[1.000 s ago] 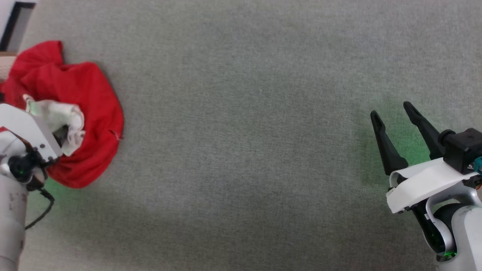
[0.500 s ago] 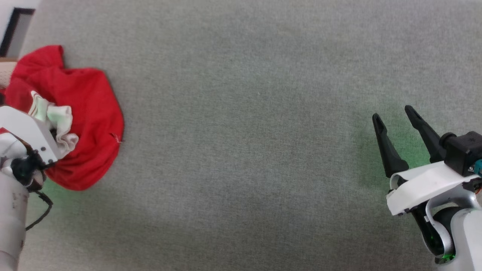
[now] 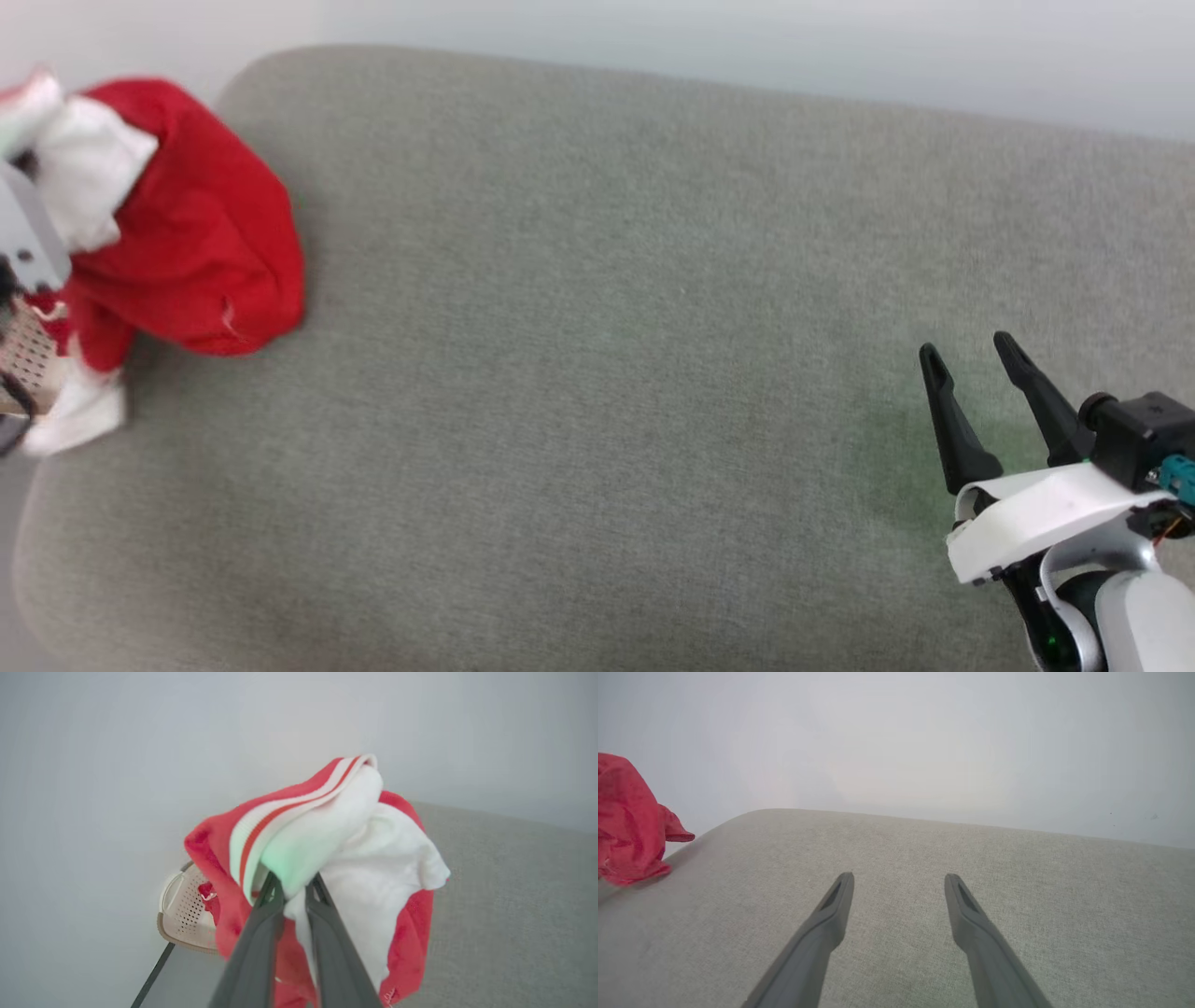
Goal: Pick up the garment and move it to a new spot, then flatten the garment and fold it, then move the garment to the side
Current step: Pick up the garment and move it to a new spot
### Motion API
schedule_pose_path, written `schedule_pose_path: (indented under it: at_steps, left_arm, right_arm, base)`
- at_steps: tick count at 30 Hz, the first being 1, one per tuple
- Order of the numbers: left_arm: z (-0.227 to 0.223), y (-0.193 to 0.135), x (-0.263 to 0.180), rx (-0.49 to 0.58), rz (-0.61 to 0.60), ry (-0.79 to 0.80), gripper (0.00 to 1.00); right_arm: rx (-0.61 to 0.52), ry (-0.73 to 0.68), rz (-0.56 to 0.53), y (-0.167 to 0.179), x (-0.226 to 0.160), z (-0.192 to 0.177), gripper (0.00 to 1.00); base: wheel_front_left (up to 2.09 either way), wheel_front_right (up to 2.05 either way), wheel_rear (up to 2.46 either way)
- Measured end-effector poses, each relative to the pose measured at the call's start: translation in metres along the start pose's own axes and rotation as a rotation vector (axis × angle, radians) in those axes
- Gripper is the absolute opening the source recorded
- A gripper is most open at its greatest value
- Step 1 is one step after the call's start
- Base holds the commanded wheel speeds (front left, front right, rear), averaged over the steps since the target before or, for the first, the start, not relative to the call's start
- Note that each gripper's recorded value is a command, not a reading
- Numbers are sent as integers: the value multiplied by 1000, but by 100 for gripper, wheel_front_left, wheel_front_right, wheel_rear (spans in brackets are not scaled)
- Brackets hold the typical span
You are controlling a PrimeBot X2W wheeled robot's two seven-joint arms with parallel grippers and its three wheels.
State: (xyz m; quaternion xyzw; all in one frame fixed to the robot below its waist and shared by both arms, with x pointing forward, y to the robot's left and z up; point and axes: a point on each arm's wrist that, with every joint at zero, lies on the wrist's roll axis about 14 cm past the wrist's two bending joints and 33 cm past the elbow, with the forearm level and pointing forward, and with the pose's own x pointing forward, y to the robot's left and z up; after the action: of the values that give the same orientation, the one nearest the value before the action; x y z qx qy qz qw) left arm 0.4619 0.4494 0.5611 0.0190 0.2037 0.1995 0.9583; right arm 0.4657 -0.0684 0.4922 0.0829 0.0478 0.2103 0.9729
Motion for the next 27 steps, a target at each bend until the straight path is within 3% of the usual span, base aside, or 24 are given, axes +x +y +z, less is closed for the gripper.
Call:
schedule_pose_path:
  at_steps: [9, 16, 21, 27]
  left_arm:
    - [93, 26, -54, 88, 14, -237, 0]
    - [144, 26, -97, 138, -13, -364, 0]
    - [171, 1, -120, 179, -83, -428, 0]
    - [176, -60, -135, 217, -231, -446, 0]
  right_arm:
    - [4, -86, 32, 24, -9, 29, 100]
    - [0, -145, 25, 27, -20, 49, 100]
    - [-3, -169, -14, 17, -32, 56, 100]
    - [-14, -198, -106, -10, -51, 64, 100]
  base:
    - [0, 0, 0]
    - [0, 0, 0]
    - [0, 0, 0]
    - [0, 0, 0]
